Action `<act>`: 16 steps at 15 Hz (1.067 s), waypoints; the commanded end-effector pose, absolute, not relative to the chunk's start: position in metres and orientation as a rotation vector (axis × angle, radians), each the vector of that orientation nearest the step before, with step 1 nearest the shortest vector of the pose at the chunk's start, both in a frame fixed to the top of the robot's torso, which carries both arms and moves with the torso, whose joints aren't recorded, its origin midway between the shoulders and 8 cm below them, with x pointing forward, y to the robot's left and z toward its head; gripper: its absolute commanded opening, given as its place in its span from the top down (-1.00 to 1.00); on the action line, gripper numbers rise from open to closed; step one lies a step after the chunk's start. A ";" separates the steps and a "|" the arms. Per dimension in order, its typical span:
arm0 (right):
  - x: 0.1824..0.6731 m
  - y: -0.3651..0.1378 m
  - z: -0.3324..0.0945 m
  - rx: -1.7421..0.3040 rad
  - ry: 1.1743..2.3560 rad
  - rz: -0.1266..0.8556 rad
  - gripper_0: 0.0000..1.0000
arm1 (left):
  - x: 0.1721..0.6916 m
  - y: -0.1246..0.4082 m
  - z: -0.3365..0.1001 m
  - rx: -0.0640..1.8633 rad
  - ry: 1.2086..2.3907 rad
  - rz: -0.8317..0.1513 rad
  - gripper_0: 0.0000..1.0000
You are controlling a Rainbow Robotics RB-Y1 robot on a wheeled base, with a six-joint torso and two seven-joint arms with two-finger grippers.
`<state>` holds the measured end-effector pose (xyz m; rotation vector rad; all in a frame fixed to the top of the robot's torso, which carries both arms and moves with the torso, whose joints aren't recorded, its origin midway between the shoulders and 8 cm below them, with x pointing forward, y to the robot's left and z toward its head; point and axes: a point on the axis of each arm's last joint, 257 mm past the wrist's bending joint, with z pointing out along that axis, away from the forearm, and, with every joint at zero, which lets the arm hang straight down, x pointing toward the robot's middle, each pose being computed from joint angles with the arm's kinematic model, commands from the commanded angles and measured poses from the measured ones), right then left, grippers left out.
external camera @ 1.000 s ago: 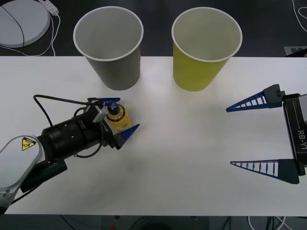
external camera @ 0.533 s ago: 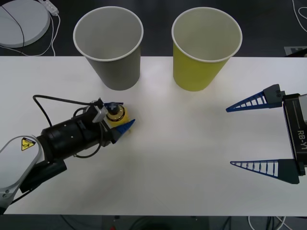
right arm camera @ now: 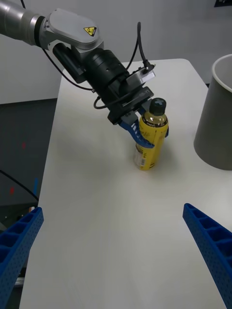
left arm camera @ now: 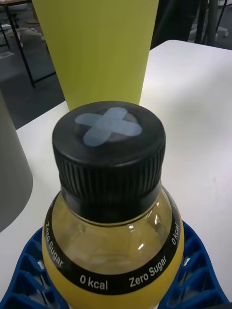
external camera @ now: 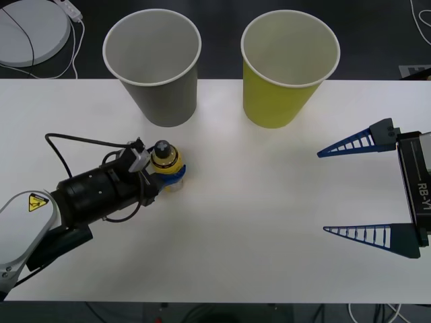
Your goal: Put the can into the green bin and the plastic bottle into the gray bin
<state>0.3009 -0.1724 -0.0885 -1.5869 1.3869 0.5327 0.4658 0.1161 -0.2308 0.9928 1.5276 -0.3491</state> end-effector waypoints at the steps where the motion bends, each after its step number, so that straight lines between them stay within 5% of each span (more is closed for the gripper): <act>1: 0.301 -0.172 -0.089 -1.587 1.387 0.533 -1.00 | 0.466 0.116 -0.227 0.978 1.527 -0.359 1.00; 16: 0.301 -0.172 -0.089 -1.587 1.387 0.533 -1.00 | 0.456 0.146 -0.182 0.952 1.580 -0.323 1.00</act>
